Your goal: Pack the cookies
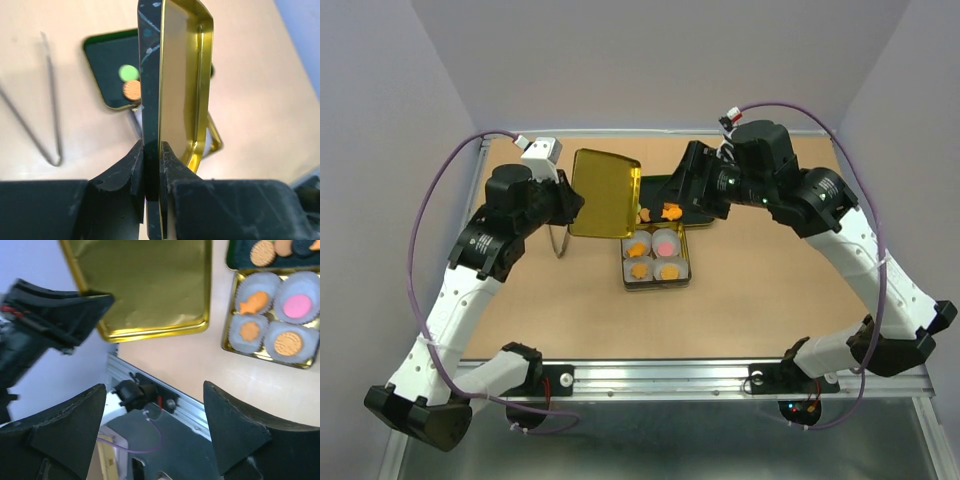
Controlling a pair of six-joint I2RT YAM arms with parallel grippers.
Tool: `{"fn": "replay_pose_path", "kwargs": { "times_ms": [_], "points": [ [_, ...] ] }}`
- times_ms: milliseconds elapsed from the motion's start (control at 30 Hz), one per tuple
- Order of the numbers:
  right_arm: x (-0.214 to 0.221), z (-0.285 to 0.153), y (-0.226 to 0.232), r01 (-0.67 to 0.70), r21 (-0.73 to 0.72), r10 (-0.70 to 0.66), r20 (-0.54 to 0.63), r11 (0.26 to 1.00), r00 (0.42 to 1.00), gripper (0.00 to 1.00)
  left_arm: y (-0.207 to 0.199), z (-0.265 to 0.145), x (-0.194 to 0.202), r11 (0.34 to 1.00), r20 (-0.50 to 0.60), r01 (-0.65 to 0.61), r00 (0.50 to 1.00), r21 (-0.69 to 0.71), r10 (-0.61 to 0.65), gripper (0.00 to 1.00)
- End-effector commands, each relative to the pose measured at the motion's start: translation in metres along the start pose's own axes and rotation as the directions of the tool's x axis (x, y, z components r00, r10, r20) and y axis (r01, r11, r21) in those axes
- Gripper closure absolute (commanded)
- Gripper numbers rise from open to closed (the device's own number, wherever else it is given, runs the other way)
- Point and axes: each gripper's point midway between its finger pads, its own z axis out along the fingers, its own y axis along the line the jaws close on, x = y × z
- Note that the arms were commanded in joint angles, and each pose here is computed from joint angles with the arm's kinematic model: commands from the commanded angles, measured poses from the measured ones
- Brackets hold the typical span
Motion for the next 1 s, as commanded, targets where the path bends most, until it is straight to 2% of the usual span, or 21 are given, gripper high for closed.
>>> {"fn": "replay_pose_path", "kwargs": {
  "times_ms": [0, 33, 100, 200, 233, 333, 367, 467, 633, 967],
  "points": [
    [-0.022, -0.005, 0.044, -0.05, -0.12, 0.051, 0.006, 0.992, 0.999, 0.16, 0.008, -0.017, -0.063, 0.984, 0.252, -0.133, 0.955, -0.119, 0.159, 1.0],
    [-0.026, -0.004, 0.049, -0.068, -0.143, 0.067, -0.011, 0.987, 0.998, 0.16, 0.016, -0.02, -0.075, 0.976, 0.312, -0.125, 0.934, -0.18, 0.177, 1.0],
    [-0.04, 0.005, 0.059, -0.113, -0.175, 0.108, -0.034, 0.978, 0.994, 0.16, 0.016, -0.033, -0.087, 0.968, 0.374, -0.139, 0.903, -0.211, 0.211, 1.0],
    [-0.07, 0.015, 0.072, -0.22, -0.268, 0.205, -0.083, 0.938, 0.975, 0.16, 0.016, -0.041, -0.102, 0.937, 0.425, -0.23, 0.844, -0.264, 0.327, 1.0],
    [-0.075, 0.016, 0.079, -0.233, -0.302, 0.212, -0.099, 0.924, 0.972, 0.16, 0.012, -0.043, -0.104, 0.939, 0.44, -0.231, 0.837, -0.256, 0.326, 1.0],
    [-0.091, 0.022, 0.101, -0.271, -0.392, 0.227, -0.154, 0.879, 0.962, 0.16, -0.002, -0.048, -0.107, 0.898, 0.462, -0.362, 0.77, -0.25, 0.439, 1.0],
    [-0.093, 0.025, 0.106, -0.281, -0.406, 0.23, -0.169, 0.87, 0.958, 0.16, -0.004, -0.051, -0.109, 0.876, 0.463, -0.403, 0.744, -0.263, 0.482, 1.0],
    [-0.103, 0.034, 0.122, -0.313, -0.461, 0.239, -0.213, 0.831, 0.947, 0.16, -0.009, -0.049, -0.107, 0.839, 0.448, -0.471, 0.71, -0.272, 0.543, 1.0],
    [-0.115, 0.032, 0.143, -0.344, -0.537, 0.255, -0.235, 0.77, 0.938, 0.16, -0.012, -0.044, -0.1, 0.796, 0.41, -0.529, 0.682, -0.296, 0.605, 1.0],
    [-0.118, 0.043, 0.142, -0.374, -0.545, 0.276, -0.255, 0.751, 0.927, 0.16, -0.013, -0.038, -0.096, 0.684, 0.325, -0.618, 0.602, -0.387, 0.729, 1.0]
  ]
}}
